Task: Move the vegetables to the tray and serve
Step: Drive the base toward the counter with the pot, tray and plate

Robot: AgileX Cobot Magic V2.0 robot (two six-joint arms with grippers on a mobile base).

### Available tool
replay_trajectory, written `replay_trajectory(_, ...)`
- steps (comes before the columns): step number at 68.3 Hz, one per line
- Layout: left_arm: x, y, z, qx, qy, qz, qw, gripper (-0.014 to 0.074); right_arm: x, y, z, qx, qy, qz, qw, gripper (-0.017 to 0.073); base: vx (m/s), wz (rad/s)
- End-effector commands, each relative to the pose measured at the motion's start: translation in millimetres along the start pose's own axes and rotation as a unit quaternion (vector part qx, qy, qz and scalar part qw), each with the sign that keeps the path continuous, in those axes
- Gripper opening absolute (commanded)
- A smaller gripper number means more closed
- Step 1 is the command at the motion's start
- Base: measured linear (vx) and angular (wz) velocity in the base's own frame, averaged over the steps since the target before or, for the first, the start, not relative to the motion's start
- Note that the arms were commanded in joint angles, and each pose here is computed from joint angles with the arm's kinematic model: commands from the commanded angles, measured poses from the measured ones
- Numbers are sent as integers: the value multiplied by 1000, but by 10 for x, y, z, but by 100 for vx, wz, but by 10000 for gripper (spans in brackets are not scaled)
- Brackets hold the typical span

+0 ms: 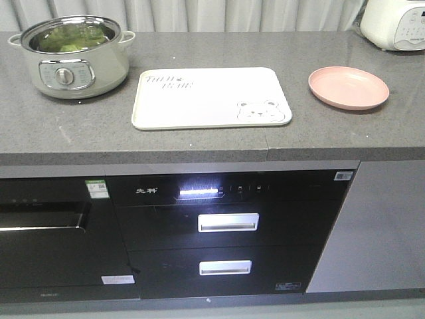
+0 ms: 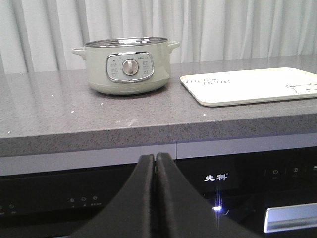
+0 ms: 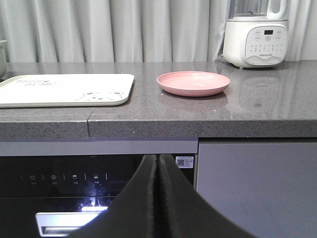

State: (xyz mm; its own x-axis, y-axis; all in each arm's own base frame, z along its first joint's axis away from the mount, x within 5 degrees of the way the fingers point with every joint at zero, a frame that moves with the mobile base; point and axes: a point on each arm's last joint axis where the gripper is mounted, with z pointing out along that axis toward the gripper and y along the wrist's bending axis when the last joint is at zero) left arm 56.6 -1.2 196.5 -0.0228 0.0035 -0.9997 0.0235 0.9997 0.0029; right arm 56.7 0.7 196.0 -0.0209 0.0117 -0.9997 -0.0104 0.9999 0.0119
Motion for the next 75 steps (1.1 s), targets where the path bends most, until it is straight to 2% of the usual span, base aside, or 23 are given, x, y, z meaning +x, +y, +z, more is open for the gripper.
replay_trajectory(1, 7, -2, -2, 1, -34, -3, 999, -6, -17, -7, 1, 5, -31, -8, 999, -6, 16, -6)
replay_trajectory(75, 7, -2, -2, 1, -34, -3, 999, -6, -17, -7, 1, 5, -31, -8, 999, -6, 15, -1)
